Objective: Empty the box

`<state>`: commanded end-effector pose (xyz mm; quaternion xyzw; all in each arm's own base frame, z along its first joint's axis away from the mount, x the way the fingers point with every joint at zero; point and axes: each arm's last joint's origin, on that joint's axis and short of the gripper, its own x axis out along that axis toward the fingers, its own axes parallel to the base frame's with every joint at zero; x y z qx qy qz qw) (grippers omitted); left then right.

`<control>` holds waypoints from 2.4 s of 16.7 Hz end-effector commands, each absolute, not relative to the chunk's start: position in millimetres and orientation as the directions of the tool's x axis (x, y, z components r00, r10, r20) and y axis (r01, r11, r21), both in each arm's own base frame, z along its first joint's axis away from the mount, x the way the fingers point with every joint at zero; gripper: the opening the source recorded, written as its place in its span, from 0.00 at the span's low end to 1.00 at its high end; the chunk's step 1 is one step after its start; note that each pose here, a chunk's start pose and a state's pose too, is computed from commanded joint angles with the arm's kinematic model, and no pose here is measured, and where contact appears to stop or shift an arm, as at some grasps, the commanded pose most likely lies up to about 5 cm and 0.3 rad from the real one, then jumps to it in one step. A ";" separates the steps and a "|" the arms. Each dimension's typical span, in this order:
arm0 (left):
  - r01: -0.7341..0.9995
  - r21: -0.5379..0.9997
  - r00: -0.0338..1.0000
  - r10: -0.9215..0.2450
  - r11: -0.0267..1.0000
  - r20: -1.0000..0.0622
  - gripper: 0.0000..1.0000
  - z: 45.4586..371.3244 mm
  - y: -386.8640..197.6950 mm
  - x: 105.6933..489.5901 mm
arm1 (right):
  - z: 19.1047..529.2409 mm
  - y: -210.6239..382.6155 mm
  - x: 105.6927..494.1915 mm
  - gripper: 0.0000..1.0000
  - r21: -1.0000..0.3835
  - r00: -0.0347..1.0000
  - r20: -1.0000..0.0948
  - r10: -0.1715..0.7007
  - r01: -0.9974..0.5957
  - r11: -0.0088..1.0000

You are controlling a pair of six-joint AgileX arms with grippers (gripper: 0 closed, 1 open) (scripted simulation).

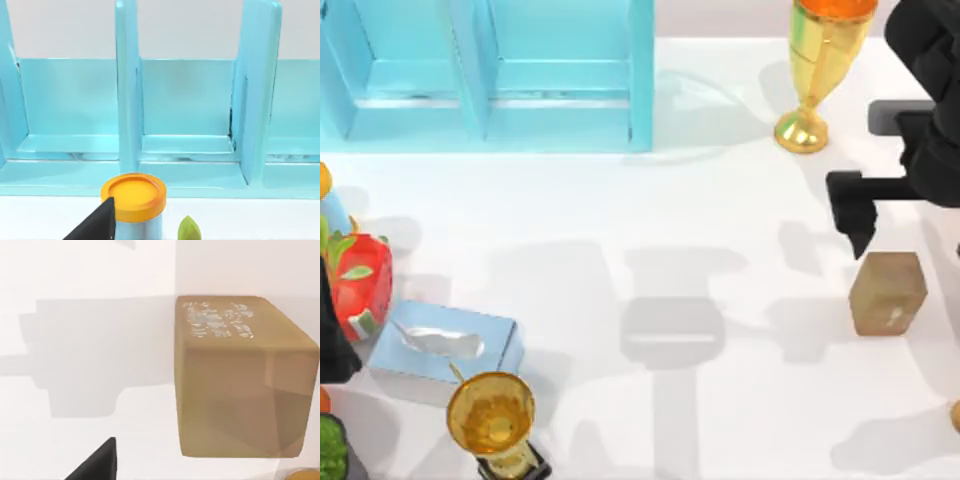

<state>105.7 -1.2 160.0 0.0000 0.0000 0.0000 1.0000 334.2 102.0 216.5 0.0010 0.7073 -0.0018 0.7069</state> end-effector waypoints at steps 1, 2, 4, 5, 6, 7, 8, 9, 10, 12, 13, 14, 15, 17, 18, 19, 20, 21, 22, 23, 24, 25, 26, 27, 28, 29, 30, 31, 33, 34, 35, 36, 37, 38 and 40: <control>0.000 0.000 1.000 0.000 1.000 0.000 1.00 160.0 -1.2 105.7 | 217.3 98.8 336.2 1.00 -0.001 0.000 -1.000 -0.001 0.004 1.000; 0.000 0.000 1.000 0.000 1.000 0.000 1.00 160.0 -1.2 105.7 | 218.8 92.4 339.8 1.00 -0.001 0.000 -1.000 -0.001 0.004 1.000; 0.000 0.000 1.000 0.000 1.000 0.000 1.00 160.0 -1.2 105.7 | 223.2 71.2 350.5 1.00 -0.001 0.000 -1.000 -0.001 0.005 1.000; 0.000 0.000 1.000 0.000 1.000 0.000 1.00 160.0 -1.2 105.7 | 225.9 56.6 356.7 1.00 -0.001 -0.001 -1.000 -0.001 0.005 1.000; 0.000 0.000 1.000 0.000 1.000 0.000 1.00 160.0 -1.2 105.7 | 228.8 39.9 362.8 1.00 -0.001 -0.001 -1.000 -0.001 0.006 1.000; 0.000 0.000 1.000 0.000 1.000 0.000 1.00 160.0 -1.2 105.7 | 231.8 21.0 368.4 1.00 0.000 -0.002 -1.000 0.000 0.007 1.000; 0.000 0.000 1.000 0.000 1.000 0.000 1.00 160.0 -1.2 105.7 | 235.0 0.6 373.1 1.00 0.000 -0.003 -1.000 0.000 0.007 1.000; 0.000 0.000 1.000 0.000 1.000 0.000 1.00 160.0 -1.2 105.7 | 238.2 -21.0 376.6 1.00 0.000 -0.003 -1.000 0.000 0.008 1.000; 0.000 0.000 1.000 0.000 1.000 0.000 1.00 160.0 -1.2 105.7 | 241.4 -43.2 378.7 1.00 0.000 -0.003 -1.000 0.000 0.009 1.000; 0.000 0.000 1.000 0.000 1.000 0.000 1.00 160.0 -1.2 105.7 | 247.4 -87.3 378.3 1.00 0.001 -0.004 -1.000 0.001 0.010 1.000; 0.000 0.000 1.000 0.000 1.000 0.000 1.00 160.0 -1.2 105.7 | 250.1 -108.2 376.1 1.00 0.001 -0.003 -1.000 0.001 0.011 1.000; 0.000 0.000 1.000 0.000 1.000 0.000 1.00 160.0 -1.2 105.7 | 252.6 -127.4 372.9 1.00 0.001 -0.003 -1.000 0.001 0.012 1.000; 0.000 0.000 1.000 0.000 1.000 0.000 1.00 160.0 -1.2 105.7 | 254.8 -144.7 369.0 1.00 0.001 -0.002 -1.000 0.001 0.013 1.000; 0.000 0.000 1.000 0.000 1.000 0.000 1.00 160.0 -1.2 105.7 | 258.0 -170.6 361.5 1.00 0.001 -0.002 -1.000 0.001 0.014 1.000; 0.000 0.000 1.000 0.000 1.000 0.000 1.00 160.0 -1.2 105.7 | 258.8 -178.5 358.8 1.00 0.002 -0.002 -1.000 0.002 0.014 1.000; 0.000 0.000 1.000 0.000 1.000 0.000 1.00 160.0 -1.2 105.7 | 259.3 -182.6 357.3 1.00 0.002 -0.002 -1.000 0.002 0.014 1.000; 0.000 0.000 1.000 0.000 1.000 0.000 1.00 160.0 -1.2 105.7 | 259.3 -183.1 357.1 1.00 0.002 -0.002 -1.000 0.002 0.014 1.000; 0.000 0.000 1.000 0.000 1.000 0.000 1.00 160.0 -1.2 105.7 | 259.3 -183.1 357.1 1.00 0.002 -0.002 -1.000 0.002 0.014 1.000; 0.000 0.000 1.000 0.000 1.000 0.000 1.00 160.0 -1.2 105.7 | 259.3 -183.1 357.1 1.00 0.002 -0.002 -1.000 0.002 0.014 1.000; 0.000 0.000 1.000 0.000 1.000 0.000 1.00 160.0 -1.2 105.7 | 260.3 -181.5 357.2 1.00 -0.001 0.001 -1.000 -0.001 0.012 1.000; 0.000 0.000 1.000 0.000 1.000 0.000 1.00 160.0 -1.2 105.7 | 259.3 -181.9 357.3 1.00 -0.001 0.001 -1.000 -0.001 0.012 1.000; 0.000 0.000 1.000 0.000 1.000 0.000 1.00 160.0 -1.2 105.7 | 254.2 -184.2 357.8 1.00 0.001 -0.003 -1.000 0.001 0.013 1.000; 0.000 0.000 1.000 0.000 1.000 0.000 1.00 160.0 -1.2 105.7 | 246.2 -187.8 358.6 1.00 0.003 -0.006 -1.000 0.003 0.014 1.000; 0.000 0.000 1.000 0.000 1.000 0.000 1.00 160.0 -1.2 105.7 | 236.6 -191.3 359.3 1.00 0.004 -0.006 -1.000 0.004 0.014 1.000; 0.000 0.000 1.000 0.000 1.000 0.000 1.00 160.0 -1.2 105.7 | 226.7 -194.0 359.6 1.00 0.002 -0.003 -1.000 0.002 0.014 1.000; 0.000 0.000 1.000 0.000 1.000 0.000 1.00 160.0 -1.2 105.7 | 216.8 -195.1 359.6 1.00 0.001 -0.001 -1.000 0.001 0.014 1.000; 0.000 0.000 1.000 0.000 1.000 0.000 1.00 160.0 -1.2 105.7 | 207.6 -194.3 359.3 1.00 0.002 0.000 -1.000 0.002 0.014 1.000; 0.000 0.000 1.000 0.000 1.000 0.000 1.00 160.0 -1.2 105.7 | 199.2 -191.9 359.1 1.00 0.002 -0.001 -1.000 0.002 0.013 1.000; 0.000 0.000 1.000 0.000 1.000 0.000 1.00 160.0 -1.2 105.7 | 184.8 -185.7 359.4 1.00 0.002 0.000 -1.000 0.002 0.012 1.000; 0.000 0.000 1.000 0.000 1.000 0.000 1.00 160.0 -1.2 105.7 | 177.9 -183.3 359.4 1.00 0.002 0.000 -1.000 0.002 0.012 1.000; 0.000 0.000 1.000 0.000 1.000 0.000 1.00 160.0 -1.2 105.7 | 171.1 -182.2 358.8 1.00 0.002 -0.001 -1.000 0.002 0.013 1.000; 0.000 0.000 1.000 0.000 1.000 0.000 1.00 160.0 -1.2 105.7 | 165.1 -182.3 357.8 1.00 0.001 -0.001 -1.000 0.001 0.015 1.000; 0.000 0.000 1.000 0.000 1.000 0.000 1.00 160.0 -1.2 105.7 | 160.9 -182.7 357.1 1.00 0.001 -0.002 -1.000 0.001 0.015 1.000; 0.000 0.000 1.000 0.000 1.000 0.000 1.00 160.0 -1.2 105.7 | 159.3 -182.9 356.9 1.00 0.002 -0.002 -1.000 0.002 0.014 1.000; 0.000 0.000 1.000 0.000 1.000 0.000 1.00 160.0 -1.2 105.7 | 159.3 -182.9 356.9 1.00 0.002 -0.002 -1.000 0.002 0.014 1.000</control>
